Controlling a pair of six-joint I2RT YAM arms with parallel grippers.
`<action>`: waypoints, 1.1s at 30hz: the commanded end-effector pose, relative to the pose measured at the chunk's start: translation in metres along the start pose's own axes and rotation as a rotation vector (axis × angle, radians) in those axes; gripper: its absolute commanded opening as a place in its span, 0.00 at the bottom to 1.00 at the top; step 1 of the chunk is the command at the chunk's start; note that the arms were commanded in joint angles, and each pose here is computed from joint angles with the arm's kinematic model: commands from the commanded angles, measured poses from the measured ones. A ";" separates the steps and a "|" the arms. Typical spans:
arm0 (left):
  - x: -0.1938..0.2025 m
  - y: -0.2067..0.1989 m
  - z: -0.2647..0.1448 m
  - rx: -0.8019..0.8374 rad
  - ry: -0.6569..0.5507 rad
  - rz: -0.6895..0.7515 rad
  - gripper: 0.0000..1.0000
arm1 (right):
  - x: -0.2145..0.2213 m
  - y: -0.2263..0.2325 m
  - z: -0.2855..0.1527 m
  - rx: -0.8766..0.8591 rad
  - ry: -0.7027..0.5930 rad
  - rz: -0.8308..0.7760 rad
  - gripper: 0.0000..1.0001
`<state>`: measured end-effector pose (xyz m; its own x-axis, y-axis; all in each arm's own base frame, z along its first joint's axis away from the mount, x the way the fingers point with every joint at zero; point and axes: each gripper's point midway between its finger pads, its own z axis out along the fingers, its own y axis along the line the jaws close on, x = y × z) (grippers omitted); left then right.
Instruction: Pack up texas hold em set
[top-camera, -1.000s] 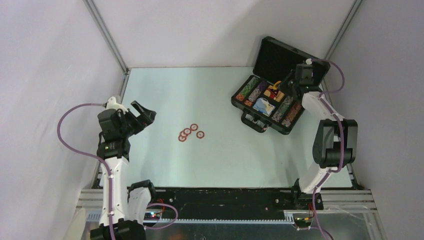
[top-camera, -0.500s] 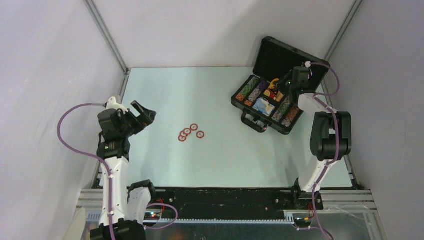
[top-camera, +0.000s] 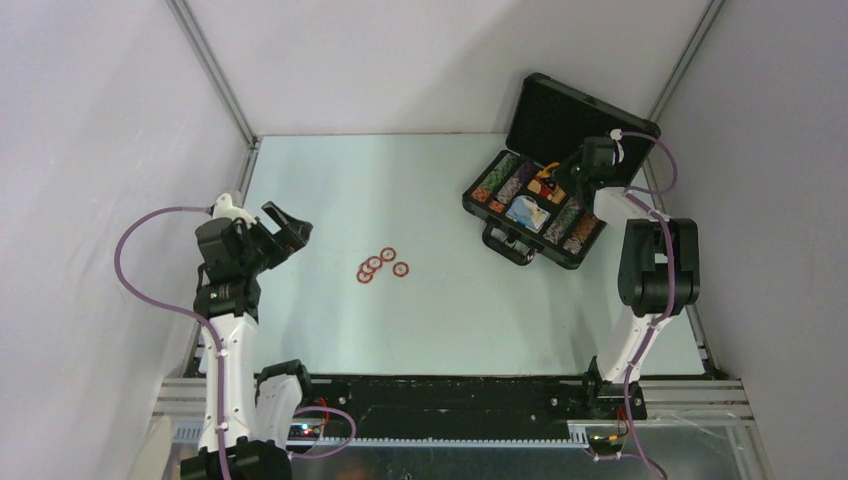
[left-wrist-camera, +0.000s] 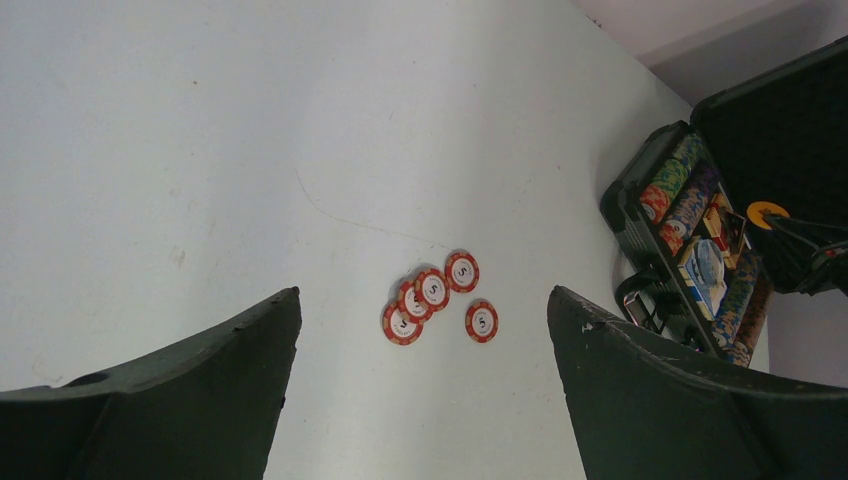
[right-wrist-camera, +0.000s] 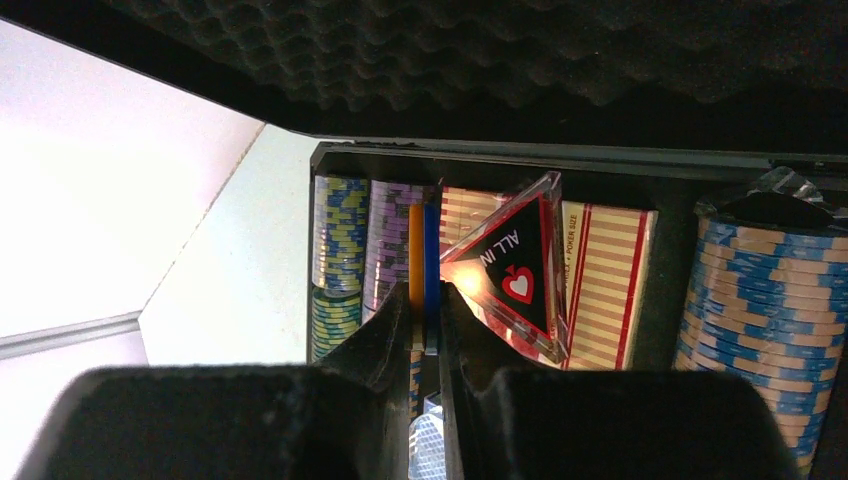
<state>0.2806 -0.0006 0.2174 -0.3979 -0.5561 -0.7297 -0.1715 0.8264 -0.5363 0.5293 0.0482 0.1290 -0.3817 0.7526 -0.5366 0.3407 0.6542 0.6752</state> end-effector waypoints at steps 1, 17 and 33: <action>-0.003 -0.004 0.000 0.027 -0.014 -0.007 0.97 | -0.002 -0.008 0.005 0.036 -0.018 0.011 0.00; -0.003 -0.004 0.000 0.027 -0.014 -0.007 0.97 | 0.010 -0.023 0.011 0.078 0.014 0.012 0.11; -0.004 -0.005 -0.001 0.029 -0.017 -0.005 0.97 | -0.008 -0.029 0.000 0.101 -0.016 0.011 0.44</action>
<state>0.2806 -0.0006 0.2175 -0.3977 -0.5560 -0.7299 -0.1713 0.8265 -0.5363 0.5247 0.0294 0.1031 -0.3821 0.7664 -0.5164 0.4254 0.6420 0.6379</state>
